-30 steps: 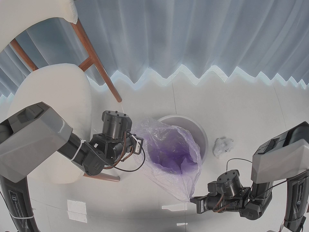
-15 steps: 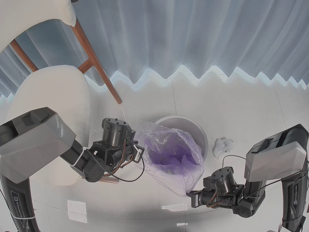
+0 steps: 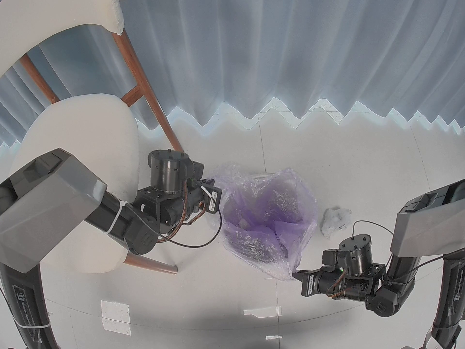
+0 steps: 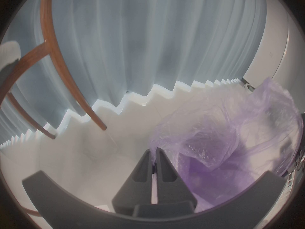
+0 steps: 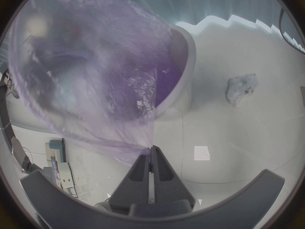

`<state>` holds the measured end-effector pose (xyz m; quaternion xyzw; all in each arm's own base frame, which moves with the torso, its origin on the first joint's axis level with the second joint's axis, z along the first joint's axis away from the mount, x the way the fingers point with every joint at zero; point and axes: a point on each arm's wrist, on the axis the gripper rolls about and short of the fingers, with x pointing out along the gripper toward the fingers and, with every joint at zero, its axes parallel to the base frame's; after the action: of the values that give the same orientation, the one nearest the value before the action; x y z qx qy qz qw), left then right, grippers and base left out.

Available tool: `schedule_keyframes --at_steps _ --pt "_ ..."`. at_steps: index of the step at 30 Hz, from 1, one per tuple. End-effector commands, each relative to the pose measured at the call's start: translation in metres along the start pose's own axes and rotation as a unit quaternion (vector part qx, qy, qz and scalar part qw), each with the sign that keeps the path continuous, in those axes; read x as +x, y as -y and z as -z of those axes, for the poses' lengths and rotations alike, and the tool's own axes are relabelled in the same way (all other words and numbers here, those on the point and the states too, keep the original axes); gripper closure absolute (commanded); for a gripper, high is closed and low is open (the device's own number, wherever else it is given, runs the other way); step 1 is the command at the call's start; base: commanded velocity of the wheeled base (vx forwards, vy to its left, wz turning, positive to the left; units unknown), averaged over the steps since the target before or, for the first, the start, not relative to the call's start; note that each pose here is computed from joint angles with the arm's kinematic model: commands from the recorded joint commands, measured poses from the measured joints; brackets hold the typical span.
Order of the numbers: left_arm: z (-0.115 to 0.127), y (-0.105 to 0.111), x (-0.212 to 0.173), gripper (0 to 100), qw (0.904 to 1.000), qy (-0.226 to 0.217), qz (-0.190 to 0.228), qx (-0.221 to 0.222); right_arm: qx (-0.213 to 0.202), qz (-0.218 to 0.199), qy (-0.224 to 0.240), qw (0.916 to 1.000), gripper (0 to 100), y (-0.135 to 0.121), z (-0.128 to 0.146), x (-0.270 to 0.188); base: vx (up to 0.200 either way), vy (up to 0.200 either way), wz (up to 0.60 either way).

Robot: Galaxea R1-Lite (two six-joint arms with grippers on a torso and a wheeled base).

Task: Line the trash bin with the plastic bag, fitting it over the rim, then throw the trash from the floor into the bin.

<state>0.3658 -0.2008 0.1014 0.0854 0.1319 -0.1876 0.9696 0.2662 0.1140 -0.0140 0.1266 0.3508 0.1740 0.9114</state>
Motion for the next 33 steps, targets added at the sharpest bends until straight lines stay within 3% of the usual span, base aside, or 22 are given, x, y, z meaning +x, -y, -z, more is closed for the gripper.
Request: schedule_keyframes --at_steps 1,9,15,24,27,33 --pt "-0.018 -0.002 -0.005 100 0.9996 0.026 0.001 -0.007 -0.003 -0.019 0.023 0.9996 100 -0.006 -0.011 -0.012 0.000 -0.200 0.00" --pt "-0.028 0.001 -0.014 100 0.9992 0.038 0.005 -0.009 -0.010 -0.065 0.024 0.9975 100 -0.015 -0.016 -0.032 0.000 -0.200 0.00" --pt "-0.010 0.001 -0.030 100 1.0000 0.002 0.007 -0.002 -0.009 -0.082 0.008 0.9966 100 -0.015 -0.010 -0.041 0.000 -0.200 0.00" --pt "-0.010 -0.008 -0.045 100 0.9998 -0.003 -0.022 0.000 0.008 -0.094 0.033 0.9949 100 -0.020 -0.026 -0.033 0.000 0.000 0.00" --pt "-0.014 -0.020 -0.059 100 0.9993 -0.002 -0.036 -0.005 0.008 -0.100 0.029 0.9945 100 -0.024 -0.026 -0.032 0.000 0.000 0.00" --pt "0.016 -0.027 -0.083 100 0.9975 -0.060 -0.037 0.001 -0.007 -0.115 0.006 0.9933 100 -0.037 -0.015 -0.023 0.000 0.000 0.00"
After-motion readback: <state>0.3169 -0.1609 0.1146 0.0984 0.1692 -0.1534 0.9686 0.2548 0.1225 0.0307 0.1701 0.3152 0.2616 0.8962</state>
